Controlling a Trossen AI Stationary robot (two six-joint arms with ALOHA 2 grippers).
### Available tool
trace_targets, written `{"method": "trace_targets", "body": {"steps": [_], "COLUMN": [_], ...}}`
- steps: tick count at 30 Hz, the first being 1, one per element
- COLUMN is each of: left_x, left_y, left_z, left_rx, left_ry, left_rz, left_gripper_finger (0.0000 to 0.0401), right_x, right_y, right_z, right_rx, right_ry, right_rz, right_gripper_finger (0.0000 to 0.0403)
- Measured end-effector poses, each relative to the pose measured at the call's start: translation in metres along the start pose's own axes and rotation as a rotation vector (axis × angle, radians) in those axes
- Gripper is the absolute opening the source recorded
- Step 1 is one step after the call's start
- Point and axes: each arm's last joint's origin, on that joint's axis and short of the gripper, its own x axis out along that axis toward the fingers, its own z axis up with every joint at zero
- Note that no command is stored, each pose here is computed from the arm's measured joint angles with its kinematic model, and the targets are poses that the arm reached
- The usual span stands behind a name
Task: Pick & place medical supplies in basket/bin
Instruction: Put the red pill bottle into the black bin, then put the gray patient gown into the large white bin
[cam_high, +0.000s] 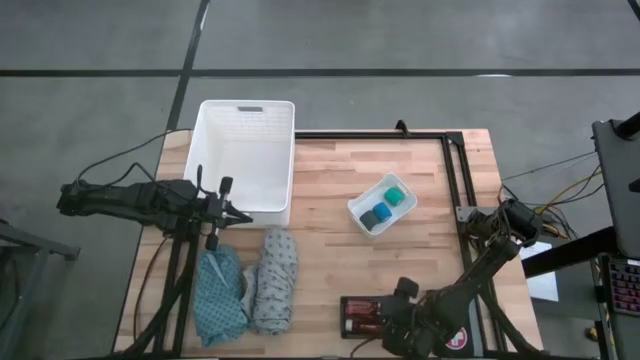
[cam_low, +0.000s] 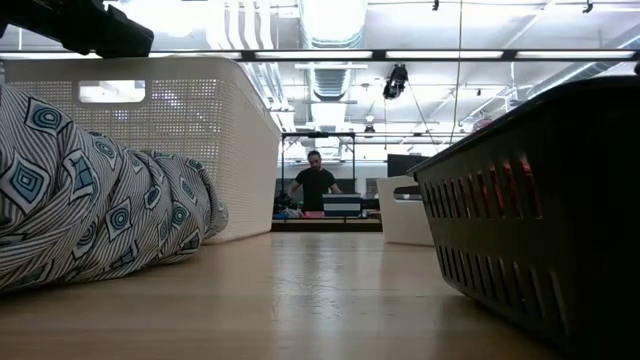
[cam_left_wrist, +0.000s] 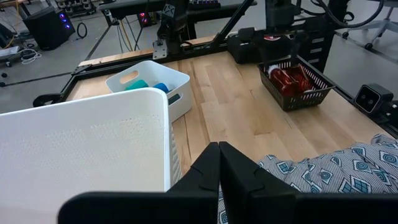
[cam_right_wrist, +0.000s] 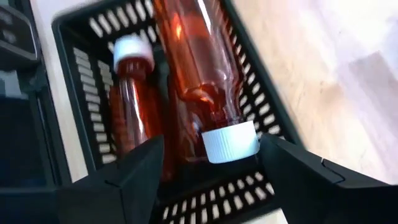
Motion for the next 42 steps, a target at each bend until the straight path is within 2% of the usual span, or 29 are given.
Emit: {"method": "trace_targets", "body": {"steps": [4, 13, 29, 33, 38, 42], "left_x": [0.000, 0.000, 0.000, 0.000, 0.000, 0.000], "left_y": [0.000, 0.000, 0.000, 0.000, 0.000, 0.000], "left_z": [0.000, 0.000, 0.000, 0.000, 0.000, 0.000], "left_rx": [0.000, 0.000, 0.000, 0.000, 0.000, 0.000], "left_ry": [0.000, 0.000, 0.000, 0.000, 0.000, 0.000], "left_rz": [0.000, 0.000, 0.000, 0.000, 0.000, 0.000], "left_gripper_finger": [0.0006, 0.0006, 0.0006, 0.0006, 0.0006, 0.0006], "right_x": [-0.006, -0.021, -0.025, -0.025, -0.028, -0.028], "right_y": [0.005, 0.009, 0.008, 0.010, 0.022, 0.030], "right_z": [0.003, 0.013, 0.026, 0.031, 0.041, 0.052], "right_rx": [-0.024, -0.115, -0.163, -0.259, -0.433, -0.546], "right_ry": [0.002, 0.002, -0.219, -0.278, -0.457, -0.524], "right_rz": [0.024, -0.016, -0.119, -0.134, -0.155, -0.145], "right_gripper_finger": [0.0265, 0.0254, 0.0254, 0.0249, 0.0247, 0.0250]}}
